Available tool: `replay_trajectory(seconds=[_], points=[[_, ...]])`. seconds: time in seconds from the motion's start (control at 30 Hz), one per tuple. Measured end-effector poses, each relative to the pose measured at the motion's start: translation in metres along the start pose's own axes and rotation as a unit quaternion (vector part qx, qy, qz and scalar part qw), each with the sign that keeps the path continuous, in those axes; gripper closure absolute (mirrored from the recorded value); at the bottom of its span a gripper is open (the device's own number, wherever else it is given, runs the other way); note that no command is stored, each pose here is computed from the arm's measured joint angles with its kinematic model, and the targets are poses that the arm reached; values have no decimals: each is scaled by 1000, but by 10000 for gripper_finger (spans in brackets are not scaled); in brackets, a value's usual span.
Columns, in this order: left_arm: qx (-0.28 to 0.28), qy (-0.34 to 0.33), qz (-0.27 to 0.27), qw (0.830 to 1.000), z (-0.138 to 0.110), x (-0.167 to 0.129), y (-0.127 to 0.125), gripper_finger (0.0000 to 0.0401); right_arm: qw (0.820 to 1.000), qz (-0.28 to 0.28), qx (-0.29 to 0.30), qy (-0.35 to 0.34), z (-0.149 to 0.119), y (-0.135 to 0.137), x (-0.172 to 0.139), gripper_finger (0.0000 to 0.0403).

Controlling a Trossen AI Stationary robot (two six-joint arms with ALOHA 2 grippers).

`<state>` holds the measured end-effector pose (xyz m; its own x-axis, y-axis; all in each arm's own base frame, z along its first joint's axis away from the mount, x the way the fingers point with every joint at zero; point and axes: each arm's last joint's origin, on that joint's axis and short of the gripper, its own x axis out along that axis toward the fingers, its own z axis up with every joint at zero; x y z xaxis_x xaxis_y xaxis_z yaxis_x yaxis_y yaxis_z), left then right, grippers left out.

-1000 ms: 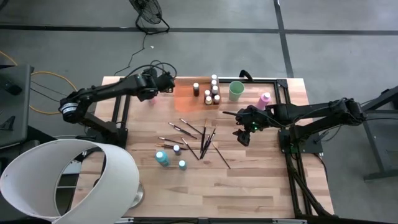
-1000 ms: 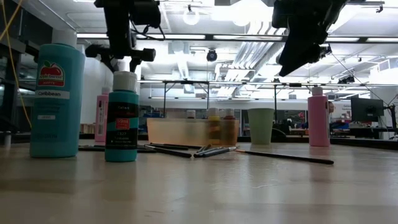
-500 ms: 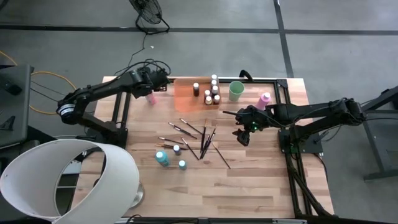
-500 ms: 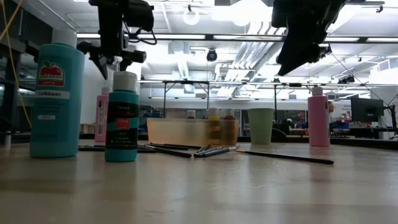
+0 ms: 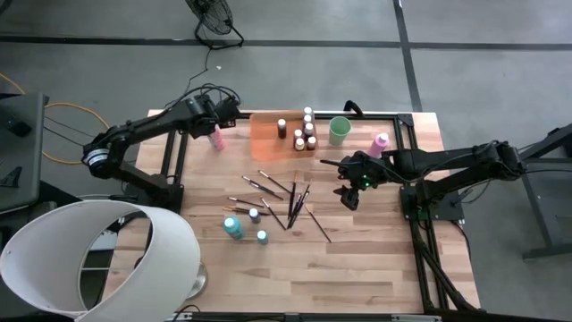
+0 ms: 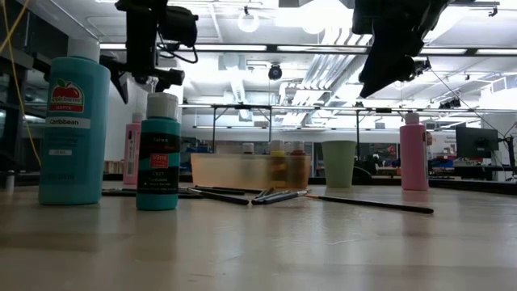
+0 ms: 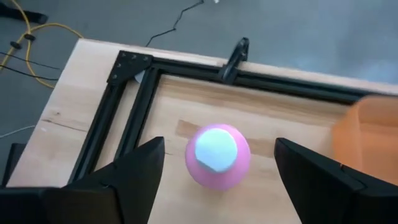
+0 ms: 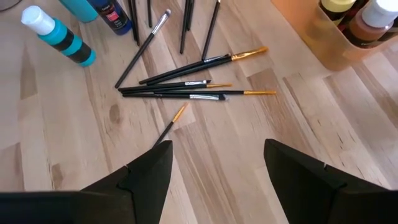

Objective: Pick & Place Paint Supplies
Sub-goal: Put the large pink paint bottle into the orange bin

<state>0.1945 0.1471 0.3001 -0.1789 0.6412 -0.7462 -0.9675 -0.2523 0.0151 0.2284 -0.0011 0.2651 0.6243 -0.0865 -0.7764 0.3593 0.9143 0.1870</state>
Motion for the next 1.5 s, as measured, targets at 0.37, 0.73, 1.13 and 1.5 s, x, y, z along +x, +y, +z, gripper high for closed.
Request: replay_trajectory(seconds=[0.37, 0.73, 1.13, 1.5], points=[[-24, 31, 15, 999, -6, 16, 5, 102, 1000, 7, -5, 3, 0, 0, 0, 156], [-24, 32, -15, 999, -12, 25, -1, 124, 1000, 9, -9, 0, 0, 1, 0, 156], [-23, 30, -19, 999, -11, 25, -2, 220, 1000, 9, -9, 0, 0, 1, 0, 156], [-10, 32, -13, 999, -12, 25, -1, 297, 1000, 8, -14, 0, 0, 1, 0, 156]])
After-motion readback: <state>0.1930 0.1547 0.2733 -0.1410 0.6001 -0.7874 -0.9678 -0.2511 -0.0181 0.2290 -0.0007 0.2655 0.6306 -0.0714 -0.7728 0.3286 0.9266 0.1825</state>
